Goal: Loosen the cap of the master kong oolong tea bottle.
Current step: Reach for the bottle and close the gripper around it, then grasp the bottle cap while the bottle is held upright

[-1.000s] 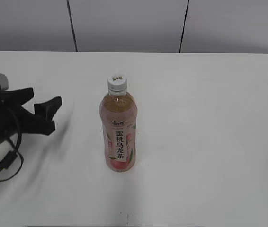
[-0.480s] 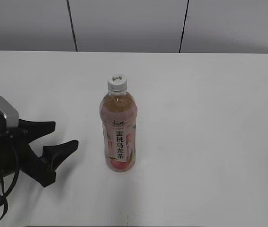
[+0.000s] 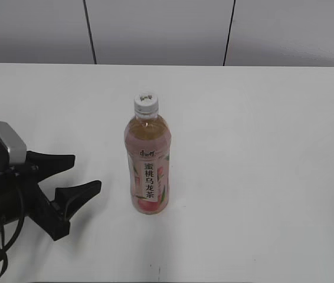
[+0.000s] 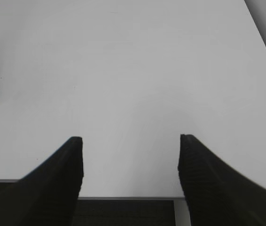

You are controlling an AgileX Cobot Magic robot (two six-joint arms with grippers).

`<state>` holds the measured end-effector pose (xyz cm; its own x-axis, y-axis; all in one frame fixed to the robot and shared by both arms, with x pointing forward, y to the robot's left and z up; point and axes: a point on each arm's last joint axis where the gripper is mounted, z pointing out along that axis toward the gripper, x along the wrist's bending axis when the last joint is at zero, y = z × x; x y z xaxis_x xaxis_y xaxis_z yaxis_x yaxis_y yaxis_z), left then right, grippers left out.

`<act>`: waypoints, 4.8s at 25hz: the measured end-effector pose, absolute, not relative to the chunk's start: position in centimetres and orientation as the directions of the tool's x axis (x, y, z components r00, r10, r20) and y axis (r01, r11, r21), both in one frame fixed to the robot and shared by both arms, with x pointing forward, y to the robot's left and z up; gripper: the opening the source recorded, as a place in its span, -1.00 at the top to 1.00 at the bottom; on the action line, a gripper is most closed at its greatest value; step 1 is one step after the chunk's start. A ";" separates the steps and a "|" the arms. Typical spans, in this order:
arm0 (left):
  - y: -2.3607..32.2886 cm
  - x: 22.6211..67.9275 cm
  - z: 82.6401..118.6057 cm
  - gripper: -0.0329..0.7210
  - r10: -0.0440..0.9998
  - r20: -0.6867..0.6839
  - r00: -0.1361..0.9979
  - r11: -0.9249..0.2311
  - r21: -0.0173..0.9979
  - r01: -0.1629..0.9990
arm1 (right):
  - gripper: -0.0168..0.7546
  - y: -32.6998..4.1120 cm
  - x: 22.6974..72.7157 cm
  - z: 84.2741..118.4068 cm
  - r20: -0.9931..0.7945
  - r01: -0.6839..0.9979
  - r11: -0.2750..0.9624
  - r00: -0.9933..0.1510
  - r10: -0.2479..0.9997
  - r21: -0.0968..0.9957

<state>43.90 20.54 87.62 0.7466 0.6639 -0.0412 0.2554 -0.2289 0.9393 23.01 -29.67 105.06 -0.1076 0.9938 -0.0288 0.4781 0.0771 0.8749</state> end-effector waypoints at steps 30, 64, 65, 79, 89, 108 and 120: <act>15.0 48.2 91.2 -0.66 0.441 -0.076 0.895 -0.106 0.985 0.135 | -0.29 -29.7 23.0 105.1 -0.029 0.478 0.077 -0.108 0.994 0.875; 12.0 48.2 91.6 -0.36 0.369 -0.087 0.925 -0.080 0.989 0.125 | -0.29 -29.7 23.0 105.1 -0.029 0.478 0.077 -0.108 0.994 0.875; 12.0 48.2 91.6 -0.33 0.369 -0.087 0.925 -0.080 0.989 0.125 | -0.29 -29.7 23.0 105.1 -0.029 0.478 0.077 -0.108 0.994 0.875; 12.0 48.2 91.6 -0.33 0.367 -0.087 0.926 -0.081 0.989 0.125 | -0.29 -29.7 23.0 105.1 -0.029 0.478 0.077 -0.108 0.994 0.875; 12.1 48.3 91.6 -0.33 0.370 -0.088 0.925 -0.080 0.989 0.126 | -0.29 -29.5 24.8 108.8 -0.033 0.335 0.068 -0.108 0.994 0.940; 12.1 48.3 91.6 -0.33 0.372 -0.091 0.924 -0.077 0.989 0.128 | -0.10 -20.8 48.1 116.3 0.052 0.535 0.552 -0.747 0.663 0.640; 12.1 48.3 91.6 -0.33 0.372 -0.091 0.924 -0.077 0.989 0.129 | -0.10 -8.3 55.0 115.0 -0.018 0.361 0.749 -0.895 0.445 0.555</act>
